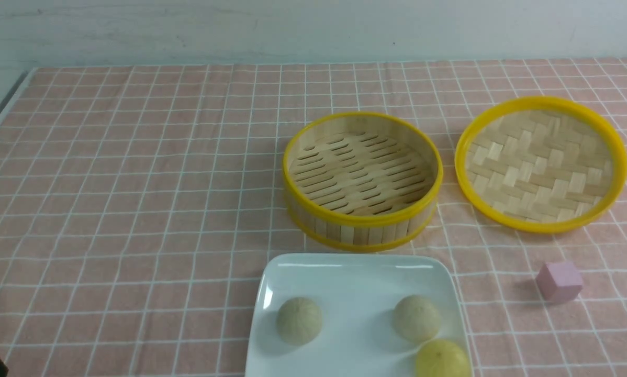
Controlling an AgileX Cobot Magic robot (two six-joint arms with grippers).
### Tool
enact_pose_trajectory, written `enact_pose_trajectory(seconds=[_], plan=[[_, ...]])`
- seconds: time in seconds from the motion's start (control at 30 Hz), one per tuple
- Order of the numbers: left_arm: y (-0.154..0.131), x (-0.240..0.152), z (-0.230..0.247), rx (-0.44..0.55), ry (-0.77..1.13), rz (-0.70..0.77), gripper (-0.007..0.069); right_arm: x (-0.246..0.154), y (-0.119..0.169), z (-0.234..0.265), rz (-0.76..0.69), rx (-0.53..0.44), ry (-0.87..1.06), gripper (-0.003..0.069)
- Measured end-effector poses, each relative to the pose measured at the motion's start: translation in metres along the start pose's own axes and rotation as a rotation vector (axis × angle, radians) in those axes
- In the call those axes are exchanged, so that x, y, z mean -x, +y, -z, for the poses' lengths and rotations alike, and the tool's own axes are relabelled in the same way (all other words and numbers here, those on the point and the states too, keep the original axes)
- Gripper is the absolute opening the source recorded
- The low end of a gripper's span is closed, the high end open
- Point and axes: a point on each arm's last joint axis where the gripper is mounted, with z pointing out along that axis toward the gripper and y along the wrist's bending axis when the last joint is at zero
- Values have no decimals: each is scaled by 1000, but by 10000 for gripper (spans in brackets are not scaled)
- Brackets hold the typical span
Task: Put the steamed buns into the plate on the pink tablecloth.
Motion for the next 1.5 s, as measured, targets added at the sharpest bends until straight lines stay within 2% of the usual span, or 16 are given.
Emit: enact_pose_trajectory(seconds=[0.43,1.5], plan=[[2,-10,-1,-4,30,-126,55,0,0,0,1,0,0,202],[2,-10,-1,-4,30,-135,90,0,0,0,1,0,0,213]])
